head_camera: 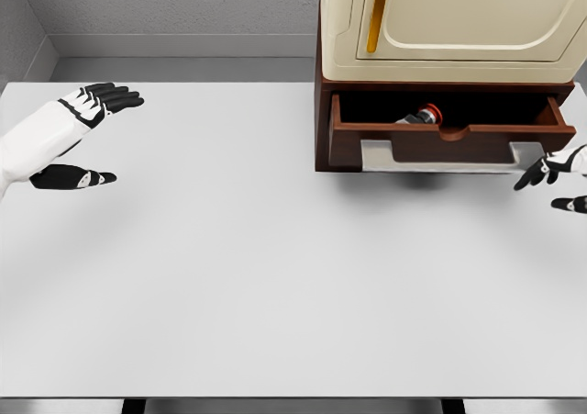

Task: Put the switch into the drawer with left arm, and close the drawer with right arm

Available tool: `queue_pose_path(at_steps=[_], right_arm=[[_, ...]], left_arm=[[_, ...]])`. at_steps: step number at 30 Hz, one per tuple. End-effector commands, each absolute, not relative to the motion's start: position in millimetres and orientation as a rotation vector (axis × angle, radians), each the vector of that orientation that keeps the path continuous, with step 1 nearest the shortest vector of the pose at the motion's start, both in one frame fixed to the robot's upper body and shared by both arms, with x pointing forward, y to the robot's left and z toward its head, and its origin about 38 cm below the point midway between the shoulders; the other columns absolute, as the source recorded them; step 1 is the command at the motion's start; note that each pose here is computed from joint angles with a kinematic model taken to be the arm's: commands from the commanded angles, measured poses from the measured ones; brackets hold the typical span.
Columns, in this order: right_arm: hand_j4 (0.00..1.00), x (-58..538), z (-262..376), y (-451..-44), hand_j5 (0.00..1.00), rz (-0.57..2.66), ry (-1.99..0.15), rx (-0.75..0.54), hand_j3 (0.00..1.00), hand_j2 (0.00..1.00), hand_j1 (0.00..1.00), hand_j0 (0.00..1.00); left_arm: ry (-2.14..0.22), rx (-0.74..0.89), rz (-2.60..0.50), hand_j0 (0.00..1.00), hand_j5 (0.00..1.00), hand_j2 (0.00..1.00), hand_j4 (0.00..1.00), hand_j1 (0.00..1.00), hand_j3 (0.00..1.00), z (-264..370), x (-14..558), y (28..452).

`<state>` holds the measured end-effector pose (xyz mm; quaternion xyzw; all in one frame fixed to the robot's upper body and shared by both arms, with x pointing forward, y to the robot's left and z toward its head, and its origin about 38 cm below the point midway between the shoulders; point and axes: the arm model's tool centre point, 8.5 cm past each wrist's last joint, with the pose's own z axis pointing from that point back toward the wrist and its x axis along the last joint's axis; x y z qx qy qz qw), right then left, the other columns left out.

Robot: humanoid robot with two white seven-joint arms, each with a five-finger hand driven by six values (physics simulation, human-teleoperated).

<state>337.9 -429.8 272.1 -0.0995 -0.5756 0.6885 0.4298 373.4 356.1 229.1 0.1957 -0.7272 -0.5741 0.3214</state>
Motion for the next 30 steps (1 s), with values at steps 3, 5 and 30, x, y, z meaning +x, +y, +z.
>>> queue_pose_path(at_steps=[3, 5, 30], right_arm=[[0.65, 335.8, 255.9, -426.7, 0.65, 1.774, -1.393, -0.232, 0.65, 0.65, 0.65, 0.65], [0.65, 340.7, 253.4, -424.9, 0.65, 1.772, -1.393, -0.225, 0.65, 0.65, 0.65, 0.65], [1.00, 345.3, 234.9, -390.8, 1.00, 1.858, -1.390, -0.132, 1.00, 1.00, 1.00, 1.00]], left_arm=[[-1.913, 0.511, -1.502, 1.00, 1.00, 1.00, 1.00, 1.00, 1.00, 229.6, 373.4, 356.4], [-1.913, 0.511, -1.502, 1.00, 1.00, 1.00, 1.00, 1.00, 1.00, 229.6, 373.4, 356.4], [-1.907, 0.504, -1.511, 1.00, 1.00, 1.00, 1.00, 1.00, 1.00, 228.8, 372.7, 355.5]])
